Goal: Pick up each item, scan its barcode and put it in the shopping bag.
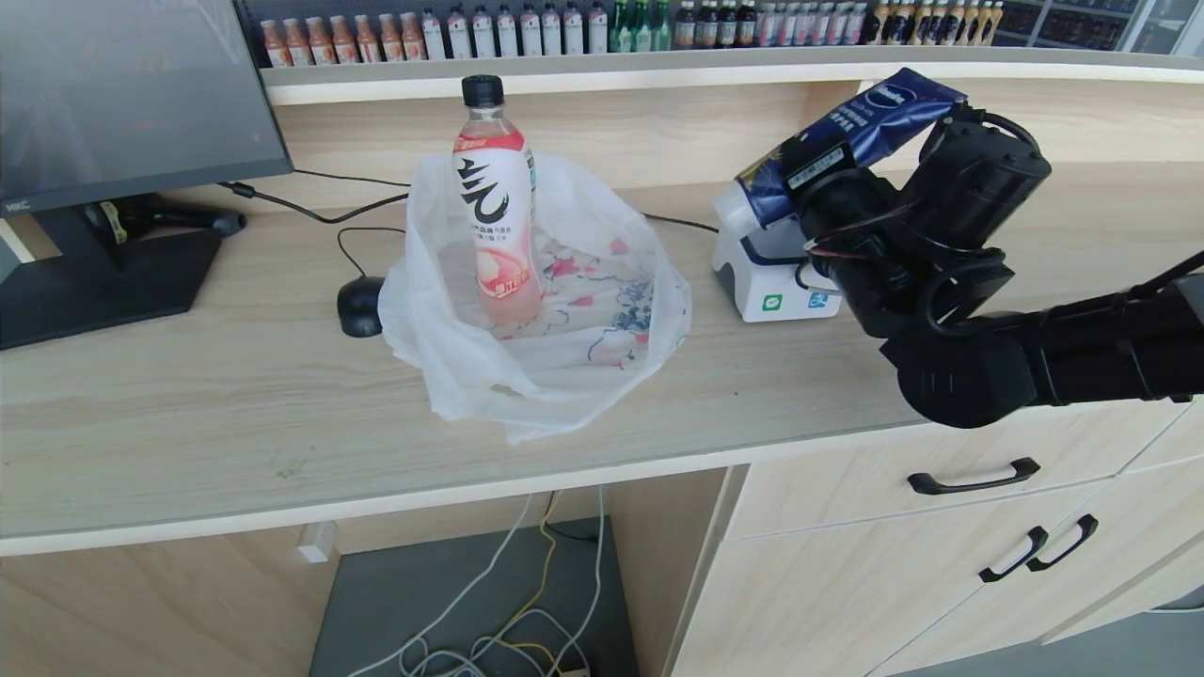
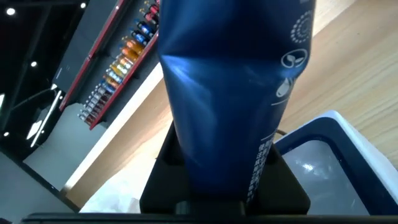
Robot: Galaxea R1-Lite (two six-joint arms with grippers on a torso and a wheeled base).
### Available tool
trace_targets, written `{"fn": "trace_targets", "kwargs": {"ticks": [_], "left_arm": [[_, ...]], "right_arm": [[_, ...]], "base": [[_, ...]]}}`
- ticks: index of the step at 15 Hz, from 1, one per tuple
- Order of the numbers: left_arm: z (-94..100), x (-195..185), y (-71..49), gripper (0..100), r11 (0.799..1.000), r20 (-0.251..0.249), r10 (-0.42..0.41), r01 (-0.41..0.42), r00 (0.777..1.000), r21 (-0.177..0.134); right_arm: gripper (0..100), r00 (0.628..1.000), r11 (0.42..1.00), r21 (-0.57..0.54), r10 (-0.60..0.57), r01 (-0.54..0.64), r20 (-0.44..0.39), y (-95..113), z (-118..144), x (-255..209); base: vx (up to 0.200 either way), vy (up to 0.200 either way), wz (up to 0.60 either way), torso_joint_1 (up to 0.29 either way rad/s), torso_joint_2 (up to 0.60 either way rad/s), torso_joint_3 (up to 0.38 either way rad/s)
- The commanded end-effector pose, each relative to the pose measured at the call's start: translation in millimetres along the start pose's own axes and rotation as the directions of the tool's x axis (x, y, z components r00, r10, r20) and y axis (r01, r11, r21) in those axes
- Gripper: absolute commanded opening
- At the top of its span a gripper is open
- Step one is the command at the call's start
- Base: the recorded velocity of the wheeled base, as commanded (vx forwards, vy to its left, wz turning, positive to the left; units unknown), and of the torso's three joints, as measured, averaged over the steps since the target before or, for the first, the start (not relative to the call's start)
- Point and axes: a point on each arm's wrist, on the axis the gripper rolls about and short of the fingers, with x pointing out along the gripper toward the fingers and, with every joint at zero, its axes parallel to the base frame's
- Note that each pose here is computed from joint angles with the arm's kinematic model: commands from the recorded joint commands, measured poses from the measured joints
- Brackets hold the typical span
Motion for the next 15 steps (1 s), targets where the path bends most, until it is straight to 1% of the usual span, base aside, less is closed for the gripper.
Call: {"fn": "trace_targets", "kwargs": {"ticks": [1,3,6,10,13,15], "left_arm": [[0.0,0,0.0,100,1.000,0.000,0.001,-0.001,1.000,0.000],[0.0,0,0.0,100,1.000,0.000,0.001,-0.001,1.000,0.000],[0.0,0,0.0,100,1.000,0.000,0.001,-0.001,1.000,0.000],[0.0,0,0.0,100,1.000,0.000,0.001,-0.001,1.000,0.000],[0.0,0,0.0,100,1.000,0.000,0.001,-0.001,1.000,0.000],[0.0,0,0.0,100,1.000,0.000,-0.001,0.001,1.000,0.000]], "right_arm": [[0,1.000,1.000,0.010,0.011,-0.011,0.015,5,4,3],[0,1.000,1.000,0.014,0.008,-0.009,0.014,4,4,4],[0,1.000,0.997,0.071,-0.022,0.020,0.019,0,1,2],[0,0.999,0.997,0.066,-0.034,0.034,0.005,-5,-6,3],[0,0.999,0.997,0.067,-0.038,0.037,0.009,-7,-4,3],[0,0.999,0.997,0.065,-0.050,0.049,0.022,-12,0,5]], "base": [[0.000,0.000,0.00,0.000,0.00,0.000],[0.000,0.000,0.00,0.000,0.00,0.000],[0.000,0.000,0.00,0.000,0.00,0.000],[0.000,0.000,0.00,0.000,0.00,0.000],[0.000,0.000,0.00,0.000,0.00,0.000],[0.000,0.000,0.00,0.000,0.00,0.000]]}}
